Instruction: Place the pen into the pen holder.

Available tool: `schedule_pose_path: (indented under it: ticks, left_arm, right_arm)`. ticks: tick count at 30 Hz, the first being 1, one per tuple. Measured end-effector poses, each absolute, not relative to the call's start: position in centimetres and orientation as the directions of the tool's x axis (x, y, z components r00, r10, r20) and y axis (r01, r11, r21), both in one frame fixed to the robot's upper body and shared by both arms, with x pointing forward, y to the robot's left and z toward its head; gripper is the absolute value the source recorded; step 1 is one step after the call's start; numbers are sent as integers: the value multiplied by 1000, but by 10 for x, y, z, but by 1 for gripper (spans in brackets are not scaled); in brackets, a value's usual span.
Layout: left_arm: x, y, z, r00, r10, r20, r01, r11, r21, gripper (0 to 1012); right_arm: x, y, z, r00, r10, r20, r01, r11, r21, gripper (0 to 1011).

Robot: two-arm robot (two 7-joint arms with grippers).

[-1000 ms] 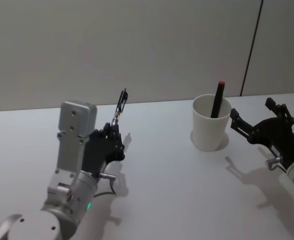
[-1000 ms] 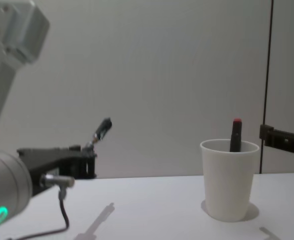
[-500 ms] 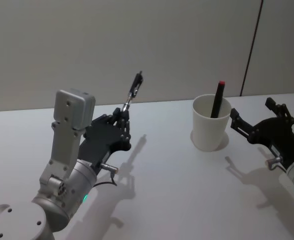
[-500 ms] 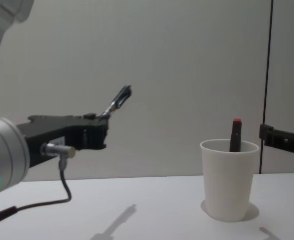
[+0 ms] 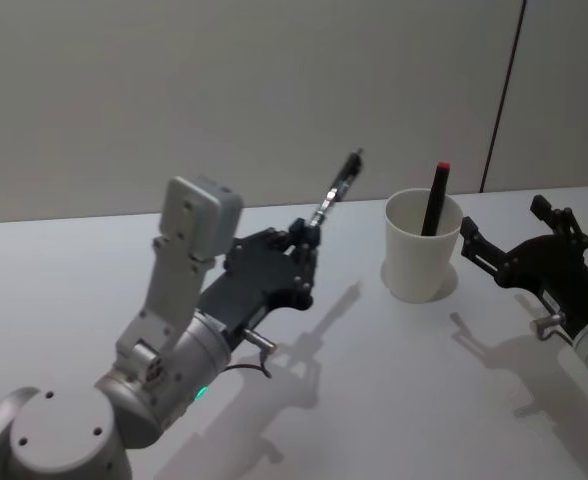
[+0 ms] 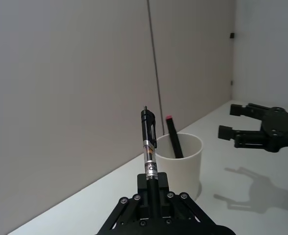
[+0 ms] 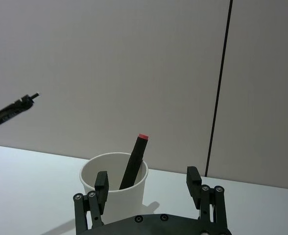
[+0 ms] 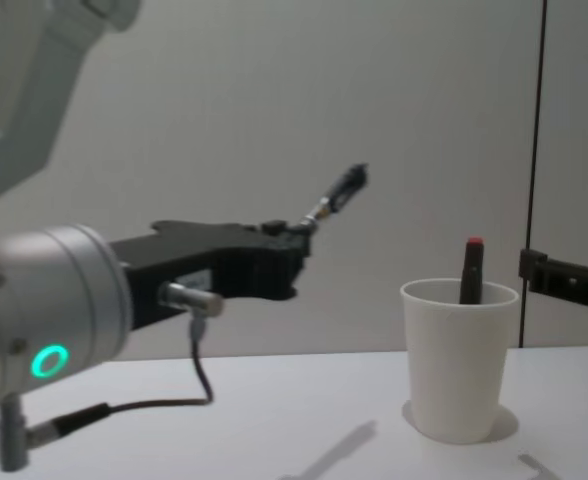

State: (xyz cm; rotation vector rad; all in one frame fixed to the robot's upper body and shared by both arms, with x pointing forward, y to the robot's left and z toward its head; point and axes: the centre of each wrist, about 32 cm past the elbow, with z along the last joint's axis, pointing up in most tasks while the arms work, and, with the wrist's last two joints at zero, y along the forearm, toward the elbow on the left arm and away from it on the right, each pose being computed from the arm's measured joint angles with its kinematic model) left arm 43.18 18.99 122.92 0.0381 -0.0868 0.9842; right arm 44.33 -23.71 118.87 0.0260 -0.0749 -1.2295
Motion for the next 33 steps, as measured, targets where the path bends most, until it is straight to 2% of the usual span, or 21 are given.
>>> schedule_pose_path:
  ticks: [13, 33]
  left_arm:
    - [446, 175, 1225, 647, 754, 115, -761, 649, 20, 118]
    - [452, 169, 1226, 685, 719, 120, -725, 689, 11, 118]
  right_arm:
    - [443, -237, 1189, 333, -942, 43, 940, 335, 60, 1002]
    - [443, -237, 1189, 333, -942, 43, 940, 335, 60, 1001]
